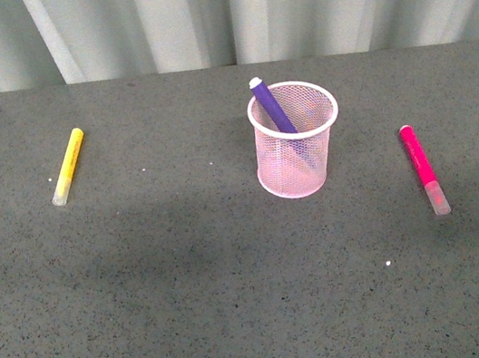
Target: Insert purple and pink pens into pink cup
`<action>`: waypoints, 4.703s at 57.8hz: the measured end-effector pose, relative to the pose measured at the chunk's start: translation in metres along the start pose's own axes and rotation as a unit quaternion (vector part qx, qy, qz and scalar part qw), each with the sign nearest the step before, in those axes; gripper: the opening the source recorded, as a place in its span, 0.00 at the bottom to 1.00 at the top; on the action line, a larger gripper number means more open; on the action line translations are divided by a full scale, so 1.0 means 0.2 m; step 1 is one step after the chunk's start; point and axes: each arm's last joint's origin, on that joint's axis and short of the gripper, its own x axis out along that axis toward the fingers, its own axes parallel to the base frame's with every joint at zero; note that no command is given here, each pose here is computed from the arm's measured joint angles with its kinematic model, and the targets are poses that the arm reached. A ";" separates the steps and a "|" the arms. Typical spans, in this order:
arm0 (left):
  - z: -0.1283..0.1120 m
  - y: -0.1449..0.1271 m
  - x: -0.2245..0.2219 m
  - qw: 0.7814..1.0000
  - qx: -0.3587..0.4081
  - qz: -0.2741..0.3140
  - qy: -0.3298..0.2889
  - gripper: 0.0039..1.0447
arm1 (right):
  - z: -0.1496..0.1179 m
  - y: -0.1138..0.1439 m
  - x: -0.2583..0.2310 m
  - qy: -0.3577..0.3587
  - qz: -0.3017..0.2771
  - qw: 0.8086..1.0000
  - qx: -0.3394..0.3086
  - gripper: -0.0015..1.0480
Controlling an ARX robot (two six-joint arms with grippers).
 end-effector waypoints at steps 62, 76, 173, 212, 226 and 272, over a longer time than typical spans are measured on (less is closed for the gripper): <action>-0.01 0.00 -0.12 1.000 0.000 0.000 0.002 0.09 | 0.00 0.00 0.00 0.000 0.000 1.000 0.000 0.93; -0.01 0.00 -0.12 1.000 0.000 0.000 0.002 0.50 | 0.00 0.00 0.00 0.000 0.000 1.000 0.000 0.93; -0.01 0.00 -0.12 1.000 0.000 0.000 0.002 0.94 | -0.48 0.03 1.25 0.421 -0.039 0.900 0.108 0.93; -0.01 0.00 -0.12 1.000 0.000 0.000 0.002 0.94 | -0.62 0.13 1.43 0.444 -0.005 0.892 0.081 0.93; -0.01 0.00 -0.12 1.000 0.000 0.000 0.002 0.94 | -0.67 0.20 1.43 0.446 0.006 0.891 0.081 0.93; -0.01 0.00 -0.12 1.000 0.000 0.000 0.002 0.94 | -0.73 0.11 1.42 0.442 -0.017 0.893 0.082 0.15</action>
